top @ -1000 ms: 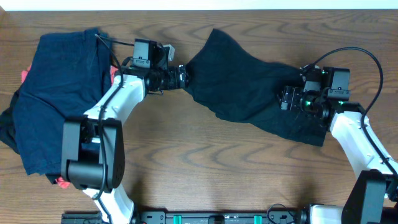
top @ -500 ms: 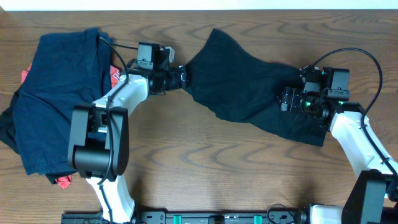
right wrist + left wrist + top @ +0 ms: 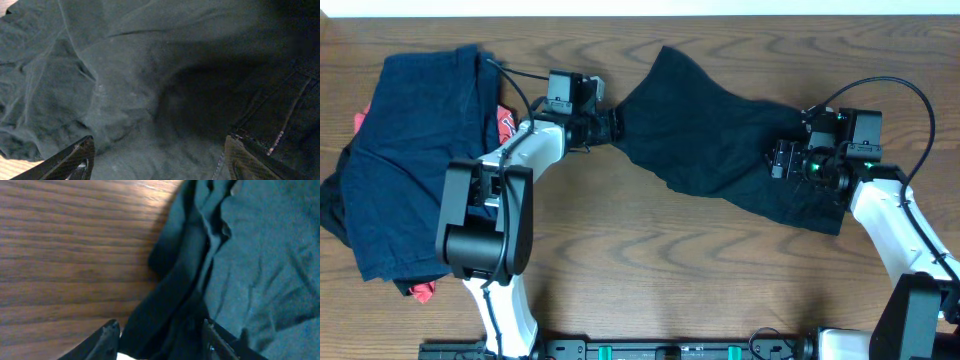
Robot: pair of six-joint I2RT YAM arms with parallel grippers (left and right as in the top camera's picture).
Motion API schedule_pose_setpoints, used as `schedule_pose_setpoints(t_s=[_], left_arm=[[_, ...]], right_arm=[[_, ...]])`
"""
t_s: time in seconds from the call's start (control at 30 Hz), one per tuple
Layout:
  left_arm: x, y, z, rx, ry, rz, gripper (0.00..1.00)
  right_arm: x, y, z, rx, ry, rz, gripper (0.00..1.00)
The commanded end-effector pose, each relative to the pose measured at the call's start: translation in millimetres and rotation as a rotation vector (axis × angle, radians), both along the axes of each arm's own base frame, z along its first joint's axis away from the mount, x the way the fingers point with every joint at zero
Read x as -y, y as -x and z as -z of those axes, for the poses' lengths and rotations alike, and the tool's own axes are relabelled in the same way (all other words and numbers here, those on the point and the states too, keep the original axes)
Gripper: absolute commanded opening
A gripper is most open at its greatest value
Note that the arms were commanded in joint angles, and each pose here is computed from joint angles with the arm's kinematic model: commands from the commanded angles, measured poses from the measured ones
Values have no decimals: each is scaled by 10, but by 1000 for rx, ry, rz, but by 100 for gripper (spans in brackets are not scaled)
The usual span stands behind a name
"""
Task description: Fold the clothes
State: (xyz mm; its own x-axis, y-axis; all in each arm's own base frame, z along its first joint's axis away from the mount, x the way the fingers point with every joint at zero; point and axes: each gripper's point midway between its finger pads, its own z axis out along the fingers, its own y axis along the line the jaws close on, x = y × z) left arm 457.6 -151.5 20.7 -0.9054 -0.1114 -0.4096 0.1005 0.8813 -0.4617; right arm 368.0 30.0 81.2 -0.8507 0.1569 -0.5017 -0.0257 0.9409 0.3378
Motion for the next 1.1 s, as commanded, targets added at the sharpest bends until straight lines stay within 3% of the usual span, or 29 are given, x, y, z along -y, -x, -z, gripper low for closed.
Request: schedule_pose_setpoints(t_s=[0.0, 0.07, 0.17, 0.2, 0.4, 0.6, 0.73, 0.87, 0.93, 1.07], left_arm=[[133, 35, 64, -5, -9, 32, 49], [183, 53, 65, -5, -10, 43, 44], [187, 54, 64, -7, -8, 40, 8], [167, 47, 64, -12, -4, 27, 6], [-112, 52, 111, -148, 70, -191, 6], [-396, 299, 185, -379, 171, -369, 6], [-473, 488, 165, -502, 252, -386, 6], [-564, 657, 183, -587, 261, -408, 6], [-543, 702, 162, -575, 264, -339, 6], [-532, 702, 147, -539, 259, -273, 6]], right_arm=[[24, 2, -35, 15, 9, -7, 81], [23, 3, -35, 14, 9, -7, 81], [29, 9, -29, 11, 12, -5, 81], [28, 12, -27, 10, 12, -5, 81], [28, 17, -24, 7, 12, -4, 82], [27, 26, -17, 1, 10, -2, 83], [95, 39, 16, -44, -19, 118, 83], [292, 48, 92, -83, 20, 275, 74], [412, 62, 164, -102, 66, 338, 68], [544, 89, 302, -137, 126, 393, 68]])
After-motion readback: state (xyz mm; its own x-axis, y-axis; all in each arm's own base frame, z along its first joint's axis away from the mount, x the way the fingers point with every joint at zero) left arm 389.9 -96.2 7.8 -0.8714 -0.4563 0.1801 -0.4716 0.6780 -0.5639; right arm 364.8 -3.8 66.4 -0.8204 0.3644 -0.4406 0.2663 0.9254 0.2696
